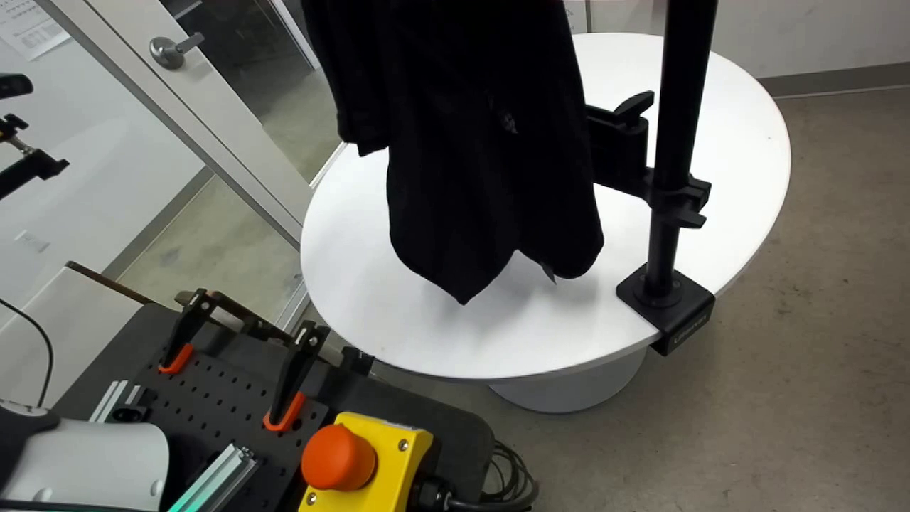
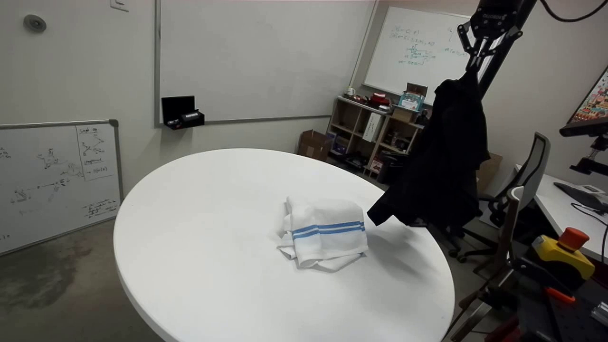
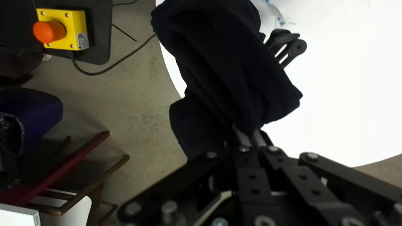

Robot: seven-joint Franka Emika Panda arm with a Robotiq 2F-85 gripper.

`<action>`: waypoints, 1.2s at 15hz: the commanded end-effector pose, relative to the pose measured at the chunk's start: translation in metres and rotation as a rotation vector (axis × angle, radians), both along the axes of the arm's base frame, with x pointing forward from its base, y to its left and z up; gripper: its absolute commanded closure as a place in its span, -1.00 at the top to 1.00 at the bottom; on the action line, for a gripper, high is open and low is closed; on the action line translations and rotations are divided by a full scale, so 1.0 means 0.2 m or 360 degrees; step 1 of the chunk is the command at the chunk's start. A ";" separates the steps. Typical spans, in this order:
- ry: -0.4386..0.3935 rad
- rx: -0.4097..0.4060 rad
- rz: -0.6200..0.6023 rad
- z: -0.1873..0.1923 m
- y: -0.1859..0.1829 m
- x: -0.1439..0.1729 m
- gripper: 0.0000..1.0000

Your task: Hang the black cloth on the object

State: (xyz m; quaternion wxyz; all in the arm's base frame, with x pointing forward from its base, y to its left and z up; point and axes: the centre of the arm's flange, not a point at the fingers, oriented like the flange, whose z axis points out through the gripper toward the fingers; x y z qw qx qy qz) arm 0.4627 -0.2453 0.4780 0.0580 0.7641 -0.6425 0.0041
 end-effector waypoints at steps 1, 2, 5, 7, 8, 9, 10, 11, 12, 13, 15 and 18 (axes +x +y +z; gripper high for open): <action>-0.0055 -0.0173 -0.0031 0.06 -0.01 0.19 -0.99; -0.0069 -0.0217 -0.0026 0.06 0.00 0.22 -0.99; -0.0104 -0.0346 -0.0005 0.04 0.05 0.36 -0.99; -0.0117 -0.0425 0.0015 0.03 0.10 0.46 -0.99; -0.0119 -0.0455 0.0026 0.02 0.12 0.50 -0.99; -0.0125 -0.0482 0.0035 0.02 0.13 0.54 -0.99; -0.0129 -0.0519 0.0036 0.01 0.15 0.59 -0.99; -0.0130 -0.0546 0.0036 0.00 0.15 0.62 -0.99; -0.0127 -0.0572 0.0032 -0.01 0.15 0.65 -0.99; -0.0118 -0.0597 0.0023 -0.03 0.15 0.68 -0.99; -0.0081 -0.0630 -0.0008 -0.10 0.11 0.73 -0.99; 0.0001 -0.0641 -0.0071 -0.25 0.04 0.77 -0.93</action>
